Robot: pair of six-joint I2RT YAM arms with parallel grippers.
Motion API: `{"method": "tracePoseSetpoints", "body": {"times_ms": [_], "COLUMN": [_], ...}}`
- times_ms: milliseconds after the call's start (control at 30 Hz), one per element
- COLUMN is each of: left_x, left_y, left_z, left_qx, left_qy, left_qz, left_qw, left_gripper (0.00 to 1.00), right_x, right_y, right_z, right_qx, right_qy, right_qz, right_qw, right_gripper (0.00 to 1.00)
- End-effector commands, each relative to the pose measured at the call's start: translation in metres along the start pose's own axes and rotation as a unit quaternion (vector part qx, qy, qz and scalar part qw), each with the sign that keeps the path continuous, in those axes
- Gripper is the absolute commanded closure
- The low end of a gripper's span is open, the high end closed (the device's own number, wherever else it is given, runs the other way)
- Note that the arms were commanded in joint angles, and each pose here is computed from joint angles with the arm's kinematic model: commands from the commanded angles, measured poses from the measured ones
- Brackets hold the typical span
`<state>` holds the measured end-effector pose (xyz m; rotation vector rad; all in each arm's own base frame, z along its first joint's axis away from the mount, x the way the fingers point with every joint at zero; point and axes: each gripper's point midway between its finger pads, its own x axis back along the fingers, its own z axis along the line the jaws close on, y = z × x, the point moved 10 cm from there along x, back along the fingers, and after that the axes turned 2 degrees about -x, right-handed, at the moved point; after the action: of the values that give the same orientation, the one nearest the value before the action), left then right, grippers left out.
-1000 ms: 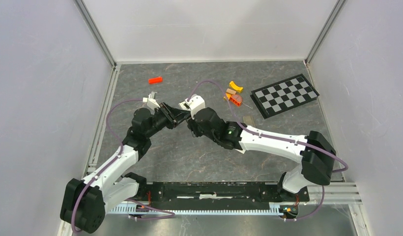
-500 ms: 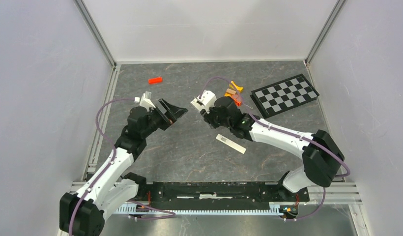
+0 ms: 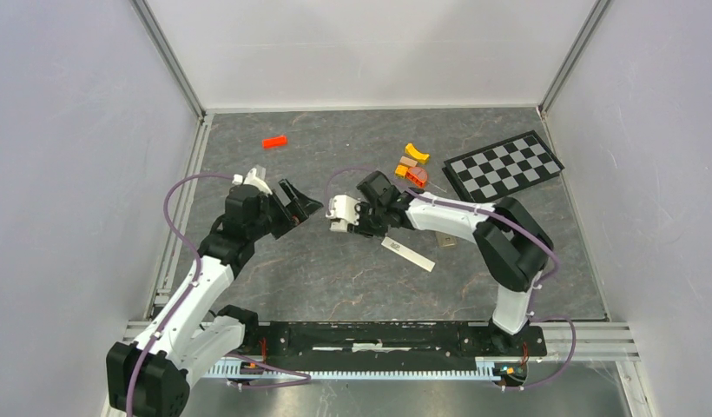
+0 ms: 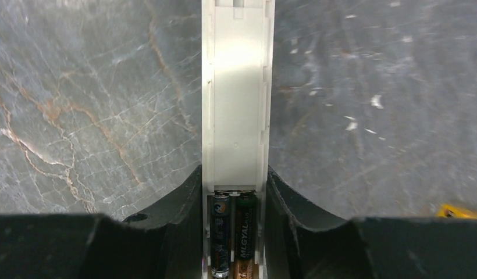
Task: Load the batteries into the remote control
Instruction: Place the remote control at the center of the board.
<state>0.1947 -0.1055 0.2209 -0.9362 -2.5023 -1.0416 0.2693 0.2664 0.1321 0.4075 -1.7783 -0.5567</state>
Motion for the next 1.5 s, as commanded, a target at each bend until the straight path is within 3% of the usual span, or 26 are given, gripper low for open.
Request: {"method": "tracePoseSetpoints", "body": {"times_ms": [0,500,700,1133,1467], "left_x": [0.006,0.008,0.012,0.007,0.012], "left_y": [0.003,0.0,0.005,0.009,0.013], "left_z": [0.0,0.006,0.005,0.006,0.006], "left_qx": [-0.022,-0.015,-0.012,-0.009,-0.009], "left_qy": [0.006,0.027,0.049,0.054,0.059], "left_qz": [0.0,0.006,-0.001,-0.003,-0.021], "left_qw": [1.0,1.0,0.999,0.999,0.998], "left_gripper": [0.0,0.0,0.0,0.0,0.0], "right_x": [-0.006,-0.04,-0.04,-0.033,0.014], "right_y": [0.005,0.002,0.001,-0.009,0.021], "right_z": [-0.001,0.002,0.001,0.007,0.008], "right_qx": [0.046,0.012,0.008,0.009,-0.055], "right_qy": [0.064,0.105,0.11,0.112,0.07], "right_qz": [0.003,0.002,0.019,0.045,-0.067], "right_qw": [0.997,0.994,0.994,0.993,0.994], "right_gripper": [0.88,0.72,0.59,0.48,0.2]}}
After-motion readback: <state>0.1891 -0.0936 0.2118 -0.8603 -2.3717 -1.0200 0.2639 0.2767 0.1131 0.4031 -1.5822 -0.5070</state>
